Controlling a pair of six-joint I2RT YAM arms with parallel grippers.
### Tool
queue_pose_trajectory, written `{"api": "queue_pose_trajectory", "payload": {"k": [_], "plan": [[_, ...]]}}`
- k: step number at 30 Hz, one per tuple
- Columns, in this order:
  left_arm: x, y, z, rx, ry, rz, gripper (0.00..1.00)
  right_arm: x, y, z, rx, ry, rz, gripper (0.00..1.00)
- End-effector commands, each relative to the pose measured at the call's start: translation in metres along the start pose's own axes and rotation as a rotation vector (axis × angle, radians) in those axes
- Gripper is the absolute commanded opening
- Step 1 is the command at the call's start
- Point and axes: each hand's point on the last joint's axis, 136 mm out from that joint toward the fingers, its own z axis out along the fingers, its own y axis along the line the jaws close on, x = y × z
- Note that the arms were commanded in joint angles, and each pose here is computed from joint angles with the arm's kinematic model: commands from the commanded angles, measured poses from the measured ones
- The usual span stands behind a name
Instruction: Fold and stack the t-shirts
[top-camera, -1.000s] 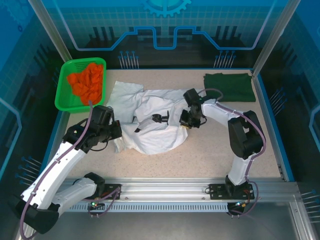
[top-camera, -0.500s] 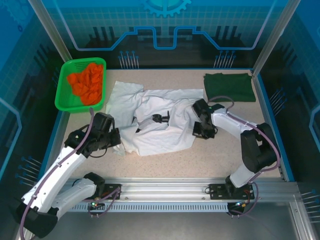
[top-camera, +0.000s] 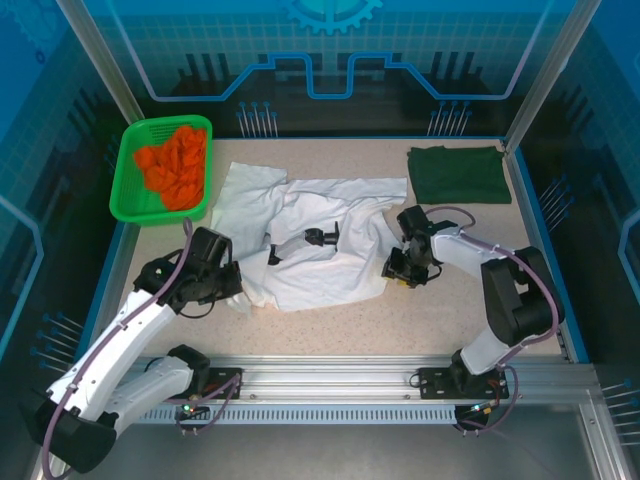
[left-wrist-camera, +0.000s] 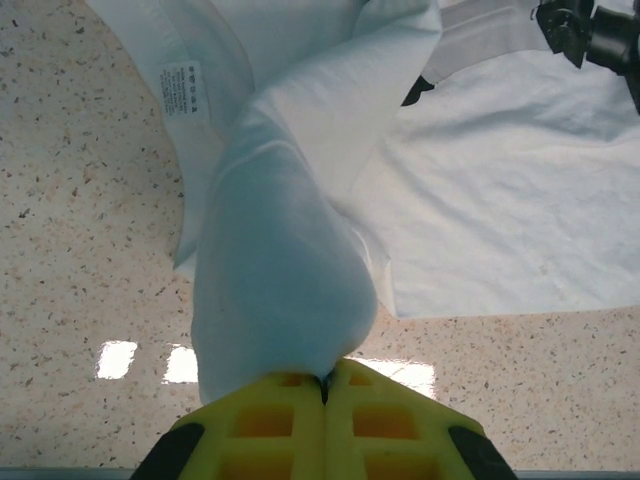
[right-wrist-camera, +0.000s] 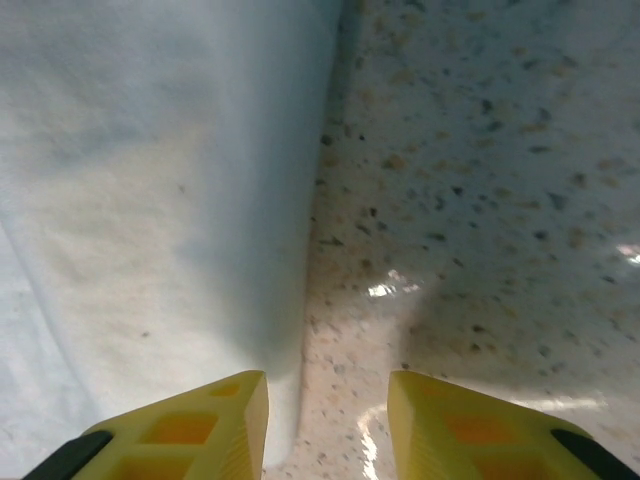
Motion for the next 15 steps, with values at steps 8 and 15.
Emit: {"api": "queue_pose_trajectory", "payload": {"k": [8, 15], "plan": [[-0.009, -0.009, -0.009, 0.042, -0.024, -0.028, 0.0, -0.011, 0.029, 0.019, -0.067, 0.041, -0.003, 0.3], [-0.011, -0.012, -0.007, 0.049, -0.034, -0.029, 0.0, -0.016, 0.038, 0.022, -0.063, 0.048, -0.016, 0.13]]}}
